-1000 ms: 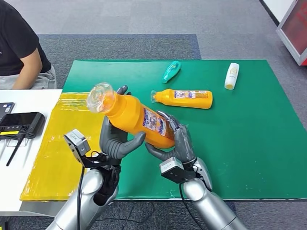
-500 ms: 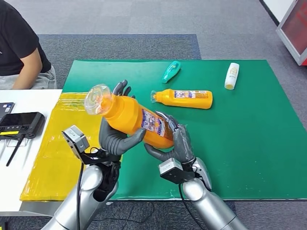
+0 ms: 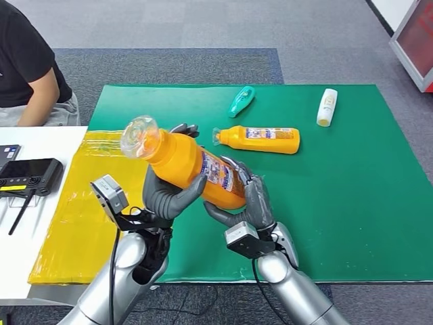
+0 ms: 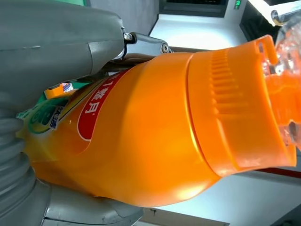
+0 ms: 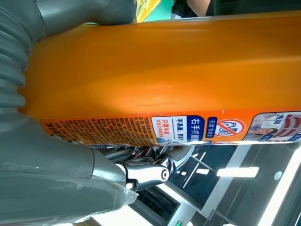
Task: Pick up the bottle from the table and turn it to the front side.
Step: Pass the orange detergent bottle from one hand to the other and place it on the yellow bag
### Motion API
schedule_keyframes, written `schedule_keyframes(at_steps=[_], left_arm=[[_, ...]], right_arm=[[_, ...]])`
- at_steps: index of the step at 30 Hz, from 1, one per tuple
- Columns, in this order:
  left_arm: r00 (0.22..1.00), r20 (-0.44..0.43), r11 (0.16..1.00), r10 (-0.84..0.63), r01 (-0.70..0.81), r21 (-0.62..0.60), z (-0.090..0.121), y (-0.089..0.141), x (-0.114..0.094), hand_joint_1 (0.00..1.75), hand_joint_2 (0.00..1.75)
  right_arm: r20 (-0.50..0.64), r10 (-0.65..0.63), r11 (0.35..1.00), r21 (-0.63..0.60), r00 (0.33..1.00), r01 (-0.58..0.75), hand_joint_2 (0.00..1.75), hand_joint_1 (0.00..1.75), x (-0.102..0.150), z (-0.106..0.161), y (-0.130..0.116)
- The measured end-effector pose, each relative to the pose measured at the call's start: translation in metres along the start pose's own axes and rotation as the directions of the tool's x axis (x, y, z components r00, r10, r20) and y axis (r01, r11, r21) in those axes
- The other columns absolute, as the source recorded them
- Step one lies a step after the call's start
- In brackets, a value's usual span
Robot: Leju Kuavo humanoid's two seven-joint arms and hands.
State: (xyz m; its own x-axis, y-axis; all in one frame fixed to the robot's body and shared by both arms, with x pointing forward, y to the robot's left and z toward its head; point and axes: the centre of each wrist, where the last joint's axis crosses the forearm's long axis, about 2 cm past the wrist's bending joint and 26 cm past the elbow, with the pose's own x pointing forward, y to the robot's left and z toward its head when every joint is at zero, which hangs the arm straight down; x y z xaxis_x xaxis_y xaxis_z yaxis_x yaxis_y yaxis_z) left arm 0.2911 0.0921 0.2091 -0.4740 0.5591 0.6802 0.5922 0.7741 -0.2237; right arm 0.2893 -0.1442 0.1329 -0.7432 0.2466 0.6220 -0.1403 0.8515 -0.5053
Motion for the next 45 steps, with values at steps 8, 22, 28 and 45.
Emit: schedule_keyframes(at_steps=[8,22,28,45], left_arm=[[1.0,0.005,1.0,-0.01,0.01,0.001,-0.003,0.001,0.0,1.75,1.75],[0.998,0.01,0.998,-0.054,0.054,0.021,-0.003,-0.001,0.0,1.75,1.75],[0.998,0.009,0.998,-0.061,0.06,0.037,-0.002,-0.001,-0.001,1.75,1.75],[0.994,-0.014,0.987,-0.107,0.108,0.117,0.012,0.01,-0.003,1.75,1.75]], right_arm=[[0.001,-0.003,1.0,0.003,1.0,0.003,1.75,1.75,0.0,0.0,0.001],[-0.001,-0.016,1.0,0.005,1.0,0.016,1.75,1.75,0.001,0.001,0.003],[-0.007,-0.025,1.0,0.008,1.0,0.025,1.75,0.34,0.001,0.001,0.004],[-0.006,-0.048,0.999,0.006,0.999,0.048,1.75,0.0,0.002,-0.004,0.003]])
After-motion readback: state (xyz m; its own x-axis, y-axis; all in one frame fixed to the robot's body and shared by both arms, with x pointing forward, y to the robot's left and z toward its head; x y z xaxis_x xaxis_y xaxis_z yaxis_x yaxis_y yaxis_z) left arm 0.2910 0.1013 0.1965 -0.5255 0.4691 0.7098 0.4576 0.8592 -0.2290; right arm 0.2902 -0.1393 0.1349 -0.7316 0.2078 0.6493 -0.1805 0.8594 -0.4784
